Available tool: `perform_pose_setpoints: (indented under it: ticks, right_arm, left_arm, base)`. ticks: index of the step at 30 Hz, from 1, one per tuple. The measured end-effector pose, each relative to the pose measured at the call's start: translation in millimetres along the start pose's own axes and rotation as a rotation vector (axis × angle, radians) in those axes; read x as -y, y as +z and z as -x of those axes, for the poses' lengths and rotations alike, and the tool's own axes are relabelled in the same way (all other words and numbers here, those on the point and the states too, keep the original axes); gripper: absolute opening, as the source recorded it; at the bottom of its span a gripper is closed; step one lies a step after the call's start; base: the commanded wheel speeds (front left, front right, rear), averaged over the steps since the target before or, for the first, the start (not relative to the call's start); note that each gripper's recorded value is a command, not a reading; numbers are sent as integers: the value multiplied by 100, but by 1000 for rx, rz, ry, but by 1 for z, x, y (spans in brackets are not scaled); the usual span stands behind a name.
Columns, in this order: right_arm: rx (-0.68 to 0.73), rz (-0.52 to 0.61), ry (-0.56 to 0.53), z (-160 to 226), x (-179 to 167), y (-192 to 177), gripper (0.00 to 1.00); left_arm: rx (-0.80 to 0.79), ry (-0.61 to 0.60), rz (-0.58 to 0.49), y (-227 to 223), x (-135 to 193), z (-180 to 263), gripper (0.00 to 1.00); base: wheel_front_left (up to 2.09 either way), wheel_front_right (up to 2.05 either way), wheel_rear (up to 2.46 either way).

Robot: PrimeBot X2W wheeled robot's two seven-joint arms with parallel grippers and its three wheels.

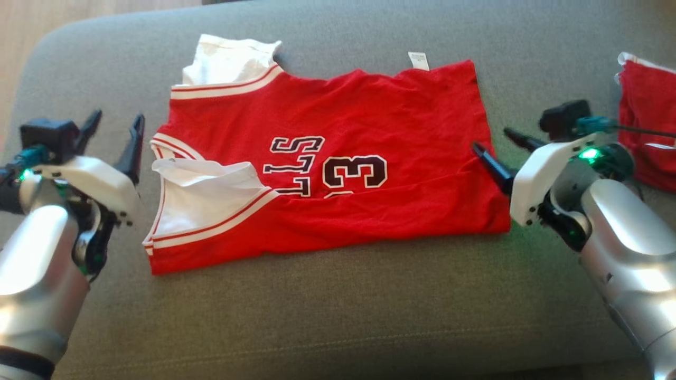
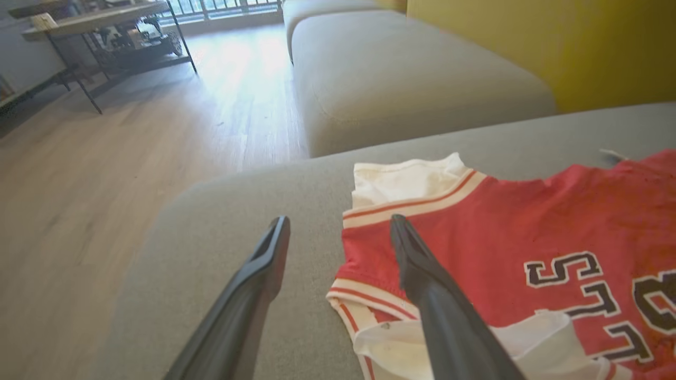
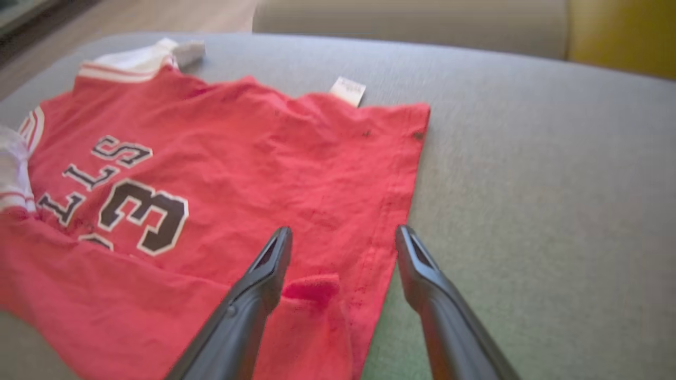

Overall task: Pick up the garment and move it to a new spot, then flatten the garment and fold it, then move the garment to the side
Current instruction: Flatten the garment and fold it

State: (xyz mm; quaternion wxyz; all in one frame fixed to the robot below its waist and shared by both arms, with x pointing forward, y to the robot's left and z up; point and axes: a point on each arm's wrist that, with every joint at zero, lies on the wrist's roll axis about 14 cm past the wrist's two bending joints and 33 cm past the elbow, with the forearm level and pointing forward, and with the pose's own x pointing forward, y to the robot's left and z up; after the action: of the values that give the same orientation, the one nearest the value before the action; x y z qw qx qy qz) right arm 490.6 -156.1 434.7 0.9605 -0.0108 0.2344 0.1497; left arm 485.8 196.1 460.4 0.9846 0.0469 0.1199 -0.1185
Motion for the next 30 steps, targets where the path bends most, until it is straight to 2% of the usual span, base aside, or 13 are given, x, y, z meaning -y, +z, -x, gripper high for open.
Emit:
perform_pose_setpoints:
  ticks: [5,9,12,18,23,30]
  right_arm:
    - [264,31,-35,16,8,58,100]
    - [431,76,-70,42,11,86,100]
    - [507,69,-91,61,6,89,100]
    - [623,4,-159,106,-7,77,100]
    - [607,-15,-190,129,-19,46,100]
    - [596,-17,-212,141,-18,41,100]
  left_arm:
    - [215,92,61,58,-11,15,100]
    - [307,140,106,75,-8,45,100]
    - [333,172,72,73,1,70,100]
    - [364,230,161,59,22,119,100]
    - [324,285,204,30,29,146,100]
    - [235,310,245,-6,38,154,100]
  base:
    - [0,0,0]
    - [0,0,0]
    - [0,0,0]
    - [0,0,0]
    - [0,0,0]
    - [0,0,0]
